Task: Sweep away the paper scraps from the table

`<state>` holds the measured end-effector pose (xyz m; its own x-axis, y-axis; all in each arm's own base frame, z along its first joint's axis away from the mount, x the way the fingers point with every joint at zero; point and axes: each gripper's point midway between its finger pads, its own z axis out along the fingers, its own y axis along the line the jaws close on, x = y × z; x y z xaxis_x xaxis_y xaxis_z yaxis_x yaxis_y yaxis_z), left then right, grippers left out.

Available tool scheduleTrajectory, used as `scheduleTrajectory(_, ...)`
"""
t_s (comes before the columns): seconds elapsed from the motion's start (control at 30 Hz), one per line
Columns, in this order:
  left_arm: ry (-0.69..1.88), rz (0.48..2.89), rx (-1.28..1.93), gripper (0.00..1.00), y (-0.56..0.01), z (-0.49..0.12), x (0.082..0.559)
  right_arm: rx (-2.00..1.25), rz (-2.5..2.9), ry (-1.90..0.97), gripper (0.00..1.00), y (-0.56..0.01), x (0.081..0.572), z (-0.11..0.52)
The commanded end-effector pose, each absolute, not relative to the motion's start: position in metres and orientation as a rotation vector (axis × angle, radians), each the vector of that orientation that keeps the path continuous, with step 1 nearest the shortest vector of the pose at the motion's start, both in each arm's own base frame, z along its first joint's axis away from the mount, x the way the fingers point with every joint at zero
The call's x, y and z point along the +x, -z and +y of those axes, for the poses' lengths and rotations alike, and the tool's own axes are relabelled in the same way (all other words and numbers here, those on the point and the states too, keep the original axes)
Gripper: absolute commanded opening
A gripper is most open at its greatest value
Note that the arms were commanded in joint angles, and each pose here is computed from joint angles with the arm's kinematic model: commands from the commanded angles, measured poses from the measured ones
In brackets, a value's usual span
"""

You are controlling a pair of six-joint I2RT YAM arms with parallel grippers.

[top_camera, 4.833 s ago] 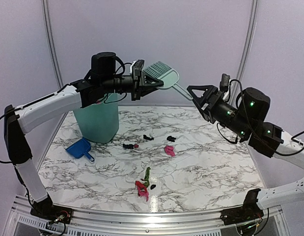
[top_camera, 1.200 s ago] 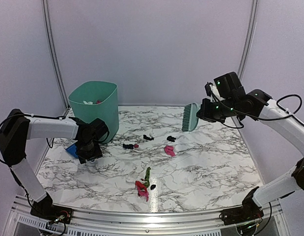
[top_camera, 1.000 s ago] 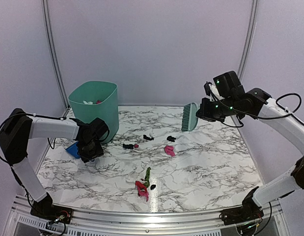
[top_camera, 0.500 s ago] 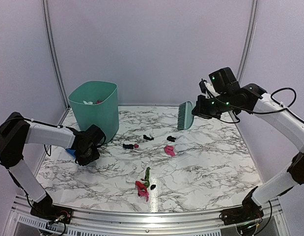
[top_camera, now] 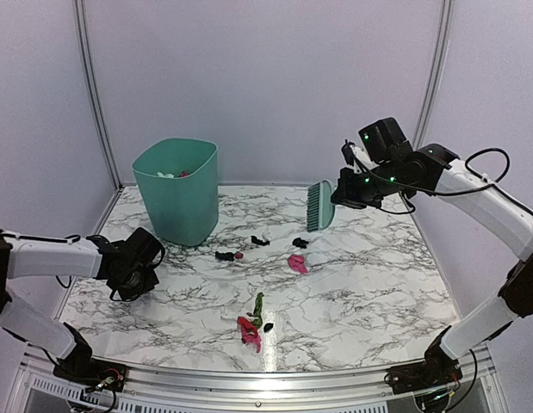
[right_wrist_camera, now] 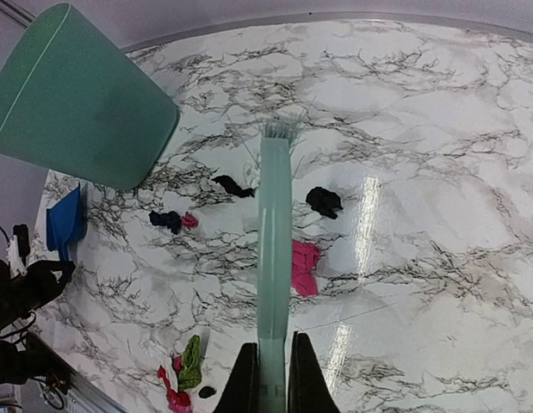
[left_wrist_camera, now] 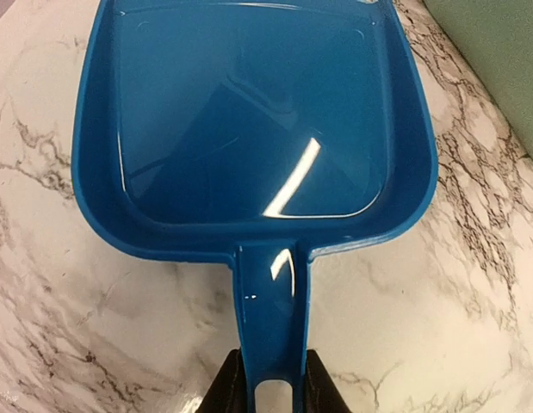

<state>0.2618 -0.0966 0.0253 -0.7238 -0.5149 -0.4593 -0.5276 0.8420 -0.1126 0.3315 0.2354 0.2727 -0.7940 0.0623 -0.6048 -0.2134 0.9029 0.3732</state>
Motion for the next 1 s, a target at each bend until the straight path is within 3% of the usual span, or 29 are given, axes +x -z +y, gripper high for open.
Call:
scheduleTrajectory(0.0,0.008,2.568,-0.742,0.19,-0.038,-0.084,0.23,-0.139,2.364,-0.56,0.0,-0.292,0.336,0.232)
scheduleTrajectory(0.23,0.221,2.63,-0.596,0.22,-0.061,-0.093,0.199,-0.221,2.346,-0.518,0.0,-0.29,0.338,0.232)
scheduleTrajectory(0.47,0.389,2.697,-0.198,0.26,-0.098,-0.133,0.185,-0.321,2.296,-0.363,0.0,-0.297,0.351,0.223)
scheduleTrajectory(0.73,0.432,2.685,0.106,0.27,-0.135,-0.15,0.177,-0.401,2.341,-0.194,0.0,-0.283,0.363,0.215)
scheduleTrajectory(0.9,0.41,2.761,0.102,0.3,-0.114,-0.144,0.163,-0.407,2.368,-0.21,0.0,-0.269,0.362,0.218)
scheduleTrajectory(0.97,0.354,2.738,-0.021,0.38,-0.109,-0.132,0.167,-0.396,2.384,-0.237,0.0,-0.263,0.36,0.221)
